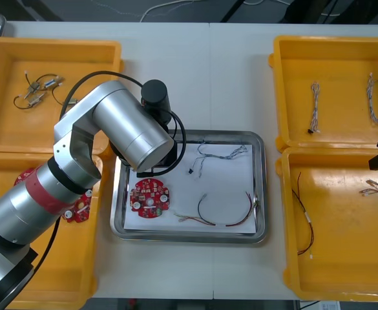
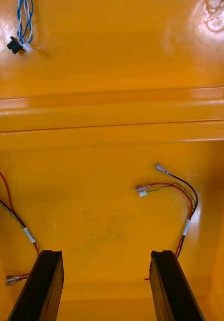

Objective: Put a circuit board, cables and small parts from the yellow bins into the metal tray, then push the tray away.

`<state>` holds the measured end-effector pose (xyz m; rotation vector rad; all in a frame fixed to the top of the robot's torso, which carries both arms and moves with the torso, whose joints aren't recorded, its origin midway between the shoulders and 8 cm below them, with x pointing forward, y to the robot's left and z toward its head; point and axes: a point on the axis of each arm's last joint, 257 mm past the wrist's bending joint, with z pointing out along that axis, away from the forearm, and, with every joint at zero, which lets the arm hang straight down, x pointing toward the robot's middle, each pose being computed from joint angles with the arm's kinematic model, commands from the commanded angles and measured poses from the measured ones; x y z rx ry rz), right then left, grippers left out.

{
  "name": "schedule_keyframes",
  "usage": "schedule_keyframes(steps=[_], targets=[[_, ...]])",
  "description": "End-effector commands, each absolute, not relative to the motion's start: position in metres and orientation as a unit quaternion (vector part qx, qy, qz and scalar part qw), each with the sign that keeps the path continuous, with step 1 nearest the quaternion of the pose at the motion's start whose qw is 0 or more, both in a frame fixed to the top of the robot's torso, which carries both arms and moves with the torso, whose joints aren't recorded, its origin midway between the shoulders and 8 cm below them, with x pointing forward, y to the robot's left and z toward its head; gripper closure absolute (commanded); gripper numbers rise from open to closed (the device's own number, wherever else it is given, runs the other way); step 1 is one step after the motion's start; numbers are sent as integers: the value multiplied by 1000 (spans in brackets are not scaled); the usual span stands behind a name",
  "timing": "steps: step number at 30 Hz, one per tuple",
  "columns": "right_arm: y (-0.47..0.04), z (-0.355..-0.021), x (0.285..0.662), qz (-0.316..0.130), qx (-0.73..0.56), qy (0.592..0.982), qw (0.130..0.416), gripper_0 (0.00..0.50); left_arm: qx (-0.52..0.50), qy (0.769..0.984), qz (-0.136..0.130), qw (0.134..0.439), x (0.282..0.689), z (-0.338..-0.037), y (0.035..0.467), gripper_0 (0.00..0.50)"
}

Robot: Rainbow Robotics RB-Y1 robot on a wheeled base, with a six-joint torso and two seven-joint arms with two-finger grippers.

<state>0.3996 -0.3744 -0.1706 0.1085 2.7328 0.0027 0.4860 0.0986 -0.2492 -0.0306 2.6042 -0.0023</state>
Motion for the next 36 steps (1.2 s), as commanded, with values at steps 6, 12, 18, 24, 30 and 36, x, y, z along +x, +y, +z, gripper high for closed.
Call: schedule_keyframes(steps=[6, 12, 18, 24, 30, 36], targets=[[-383, -152, 398, -10, 48, 973, 223, 0, -35, 956, -28, 289, 494, -229, 69, 500], [-378, -152, 398, -6, 41, 973, 227, 0, -36, 956, -28, 288, 494, -230, 69, 418], [-371, -152, 399, -1, 36, 972, 233, 0, -37, 957, -30, 288, 493, -229, 68, 153], [-363, -150, 400, 4, 29, 970, 240, 0, -35, 956, -32, 290, 493, -226, 66, 2], [-357, -148, 399, 8, 19, 970, 243, 0, -37, 957, -35, 285, 488, -211, 67, 0], [-349, -145, 398, 13, 7, 969, 246, 0, -37, 963, -47, 264, 471, -175, 70, 0]])
